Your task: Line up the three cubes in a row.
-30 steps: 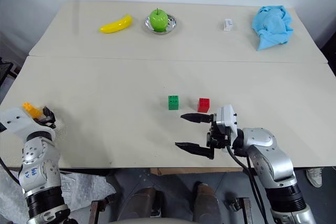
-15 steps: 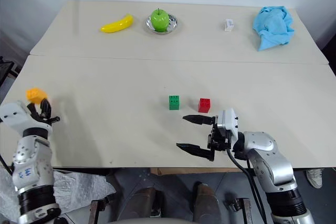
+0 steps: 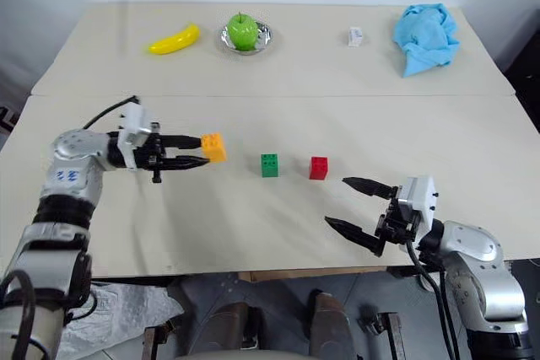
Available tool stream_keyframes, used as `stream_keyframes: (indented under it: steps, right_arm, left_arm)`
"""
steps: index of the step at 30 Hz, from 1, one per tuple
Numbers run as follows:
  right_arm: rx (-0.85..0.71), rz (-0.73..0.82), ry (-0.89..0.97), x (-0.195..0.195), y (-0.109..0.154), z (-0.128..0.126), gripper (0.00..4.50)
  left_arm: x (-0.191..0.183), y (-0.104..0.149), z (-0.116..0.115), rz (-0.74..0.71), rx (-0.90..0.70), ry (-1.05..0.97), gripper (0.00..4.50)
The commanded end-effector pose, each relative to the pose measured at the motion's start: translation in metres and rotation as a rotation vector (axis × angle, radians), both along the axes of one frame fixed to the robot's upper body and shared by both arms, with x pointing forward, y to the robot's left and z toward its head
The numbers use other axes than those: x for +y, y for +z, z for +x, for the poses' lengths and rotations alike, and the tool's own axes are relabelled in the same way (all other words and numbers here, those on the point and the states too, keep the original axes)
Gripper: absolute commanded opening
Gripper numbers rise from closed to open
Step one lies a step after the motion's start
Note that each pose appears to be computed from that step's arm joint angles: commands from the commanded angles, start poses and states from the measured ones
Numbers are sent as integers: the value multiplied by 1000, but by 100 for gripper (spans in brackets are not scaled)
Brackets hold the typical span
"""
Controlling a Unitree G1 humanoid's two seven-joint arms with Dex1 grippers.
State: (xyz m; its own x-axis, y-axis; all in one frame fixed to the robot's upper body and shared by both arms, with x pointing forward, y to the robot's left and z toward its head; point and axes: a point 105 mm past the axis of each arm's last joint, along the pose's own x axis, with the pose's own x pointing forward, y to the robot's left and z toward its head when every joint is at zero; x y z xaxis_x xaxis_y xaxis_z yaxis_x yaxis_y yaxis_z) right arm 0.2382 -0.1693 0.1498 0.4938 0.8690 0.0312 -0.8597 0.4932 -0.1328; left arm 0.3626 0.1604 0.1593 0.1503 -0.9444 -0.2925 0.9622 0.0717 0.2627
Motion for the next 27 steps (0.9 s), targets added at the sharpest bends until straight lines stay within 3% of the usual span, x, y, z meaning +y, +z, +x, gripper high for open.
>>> stream_keyframes:
  steps: [1, 12, 27]
  right_arm:
    - [-67, 7, -14, 3, 14, -11, 450]
    - [-73, 1, -108, -2, 16, -26, 450]
    - [-65, -8, -92, -1, 17, -25, 450]
  left_arm:
    - [-4, -13, -4, 91, -5, -87, 144]
    - [-9, -28, 12, 130, 7, 28, 144]
    - [14, -25, 17, 153, 1, 128, 144]
